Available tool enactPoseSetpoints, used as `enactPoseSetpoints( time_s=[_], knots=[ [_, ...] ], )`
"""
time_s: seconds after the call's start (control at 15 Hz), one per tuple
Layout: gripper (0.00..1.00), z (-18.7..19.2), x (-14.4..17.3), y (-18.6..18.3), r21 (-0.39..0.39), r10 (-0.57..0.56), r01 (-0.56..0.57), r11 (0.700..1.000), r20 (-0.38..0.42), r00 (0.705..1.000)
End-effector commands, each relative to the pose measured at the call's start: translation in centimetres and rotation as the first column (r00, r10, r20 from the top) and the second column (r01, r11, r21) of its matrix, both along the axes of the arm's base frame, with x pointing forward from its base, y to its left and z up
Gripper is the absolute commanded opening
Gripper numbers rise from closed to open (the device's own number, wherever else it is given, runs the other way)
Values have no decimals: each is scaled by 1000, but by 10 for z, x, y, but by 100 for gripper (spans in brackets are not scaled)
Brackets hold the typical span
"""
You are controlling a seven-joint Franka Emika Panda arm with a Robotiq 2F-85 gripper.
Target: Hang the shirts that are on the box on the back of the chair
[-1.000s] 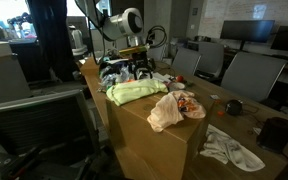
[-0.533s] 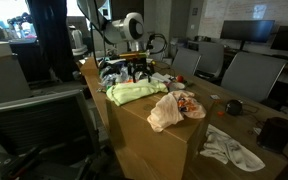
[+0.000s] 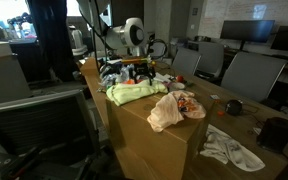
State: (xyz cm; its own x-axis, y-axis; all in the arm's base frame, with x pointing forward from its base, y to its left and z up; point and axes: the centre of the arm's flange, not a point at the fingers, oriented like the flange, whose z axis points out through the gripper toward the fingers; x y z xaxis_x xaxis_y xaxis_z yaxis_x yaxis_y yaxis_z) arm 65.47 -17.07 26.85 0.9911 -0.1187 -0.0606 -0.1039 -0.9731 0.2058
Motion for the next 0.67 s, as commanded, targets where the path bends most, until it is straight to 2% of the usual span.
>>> enactPoseSetpoints(
  time_s=[0.0,0.07,0.13,0.6],
  knots=[
    [100,-11,-9,-2,-7,11,-11,1000,6,1000],
    [100,-12,-11,-3,-8,10,-10,1000,1,1000],
    [80,-13,-12,-3,-6,9,-9,1000,-3,1000],
    [27,14,-28,-2,-21,-6,6,1000,-6,1000]
  ],
)
